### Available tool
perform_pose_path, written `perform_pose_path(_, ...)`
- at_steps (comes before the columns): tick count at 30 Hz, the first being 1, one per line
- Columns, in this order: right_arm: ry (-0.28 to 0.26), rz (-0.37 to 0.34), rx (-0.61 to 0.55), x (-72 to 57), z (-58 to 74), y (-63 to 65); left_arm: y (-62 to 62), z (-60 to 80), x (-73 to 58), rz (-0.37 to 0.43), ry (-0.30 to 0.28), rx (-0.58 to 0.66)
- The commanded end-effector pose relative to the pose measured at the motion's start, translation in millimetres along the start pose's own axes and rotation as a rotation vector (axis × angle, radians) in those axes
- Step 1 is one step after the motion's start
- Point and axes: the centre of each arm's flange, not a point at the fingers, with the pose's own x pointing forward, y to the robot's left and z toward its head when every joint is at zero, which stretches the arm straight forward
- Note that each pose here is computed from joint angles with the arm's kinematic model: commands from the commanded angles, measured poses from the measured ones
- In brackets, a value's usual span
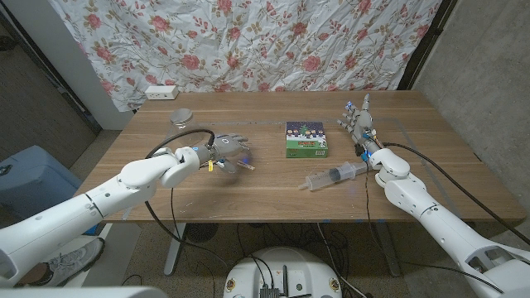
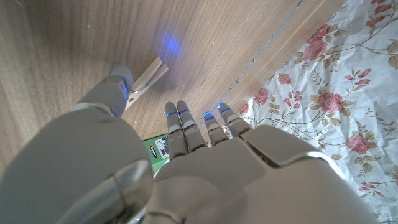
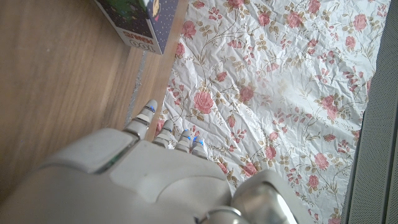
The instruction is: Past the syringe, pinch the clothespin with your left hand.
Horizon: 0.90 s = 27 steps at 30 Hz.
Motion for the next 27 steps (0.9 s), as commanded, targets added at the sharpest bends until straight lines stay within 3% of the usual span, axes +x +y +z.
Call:
perform_pose_path(1, 0.000, 0.000, 0.000, 0.1, 0.0, 0.0, -4.3, 5.4, 6.6, 0.023, 0.013, 0.022)
perform_pose_path(27, 0.000, 0.000, 0.000, 0.0, 0.1, -0.1, -14.6, 5.4, 2.7, 0.051, 0.092, 0.001)
